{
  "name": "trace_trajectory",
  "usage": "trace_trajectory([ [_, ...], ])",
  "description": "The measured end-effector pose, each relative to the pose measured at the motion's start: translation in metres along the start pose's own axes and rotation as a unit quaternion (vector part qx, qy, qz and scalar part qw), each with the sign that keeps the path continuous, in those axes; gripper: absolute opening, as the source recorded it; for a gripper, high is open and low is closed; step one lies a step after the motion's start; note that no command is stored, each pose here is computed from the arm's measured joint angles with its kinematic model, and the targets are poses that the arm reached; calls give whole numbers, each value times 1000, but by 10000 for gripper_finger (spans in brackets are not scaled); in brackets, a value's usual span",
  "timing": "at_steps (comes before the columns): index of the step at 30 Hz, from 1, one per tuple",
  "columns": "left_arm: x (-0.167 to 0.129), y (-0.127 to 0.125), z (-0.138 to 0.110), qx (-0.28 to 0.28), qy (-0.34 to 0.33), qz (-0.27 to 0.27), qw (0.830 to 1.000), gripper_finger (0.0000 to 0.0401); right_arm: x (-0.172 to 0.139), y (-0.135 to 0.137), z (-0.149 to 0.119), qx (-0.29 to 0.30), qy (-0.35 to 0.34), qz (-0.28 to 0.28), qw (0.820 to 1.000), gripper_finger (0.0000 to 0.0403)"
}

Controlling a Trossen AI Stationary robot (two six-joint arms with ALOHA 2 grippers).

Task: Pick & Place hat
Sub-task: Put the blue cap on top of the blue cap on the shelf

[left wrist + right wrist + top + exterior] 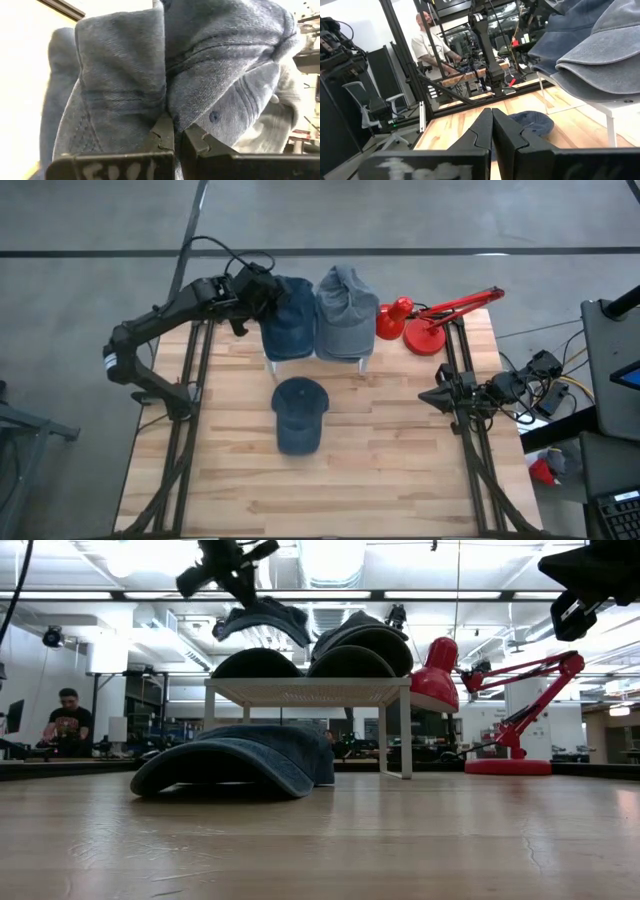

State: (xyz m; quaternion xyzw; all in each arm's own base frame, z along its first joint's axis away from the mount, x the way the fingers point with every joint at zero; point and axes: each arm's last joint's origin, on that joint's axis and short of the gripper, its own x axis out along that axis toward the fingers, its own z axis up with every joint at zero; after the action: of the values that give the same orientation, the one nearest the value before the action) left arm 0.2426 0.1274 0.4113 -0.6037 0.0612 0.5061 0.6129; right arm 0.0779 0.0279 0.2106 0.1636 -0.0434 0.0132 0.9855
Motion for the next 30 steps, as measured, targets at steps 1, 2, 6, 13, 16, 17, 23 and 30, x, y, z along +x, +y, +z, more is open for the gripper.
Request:
trace_trajectory([
  [1,-4,0,1,1,0,5,1000,0,0,0,0,0,0,0,1000,8],
  [2,-7,1,2,2,-1,7,1000,0,0,0,0,0,0,0,1000,8],
  [6,-15,1,6,0,-15,12,1000,0,0,0,0,-1,0,0,1000,8],
  [13,-9,5,11,-6,-18,29,999,0,0,0,0,-1,0,0,1000,8],
  [16,-6,7,11,-10,-8,34,999,0,0,0,0,-1,0,0,1000,8],
  [17,-5,7,11,-10,-6,34,999,0,0,0,0,-1,0,0,1000,8],
  [23,-5,5,11,-14,1,22,1000,0,0,0,0,-1,0,0,1000,8],
  [30,5,4,7,-17,18,10,1000,0,0,0,0,-1,0,0,1000,8],
])
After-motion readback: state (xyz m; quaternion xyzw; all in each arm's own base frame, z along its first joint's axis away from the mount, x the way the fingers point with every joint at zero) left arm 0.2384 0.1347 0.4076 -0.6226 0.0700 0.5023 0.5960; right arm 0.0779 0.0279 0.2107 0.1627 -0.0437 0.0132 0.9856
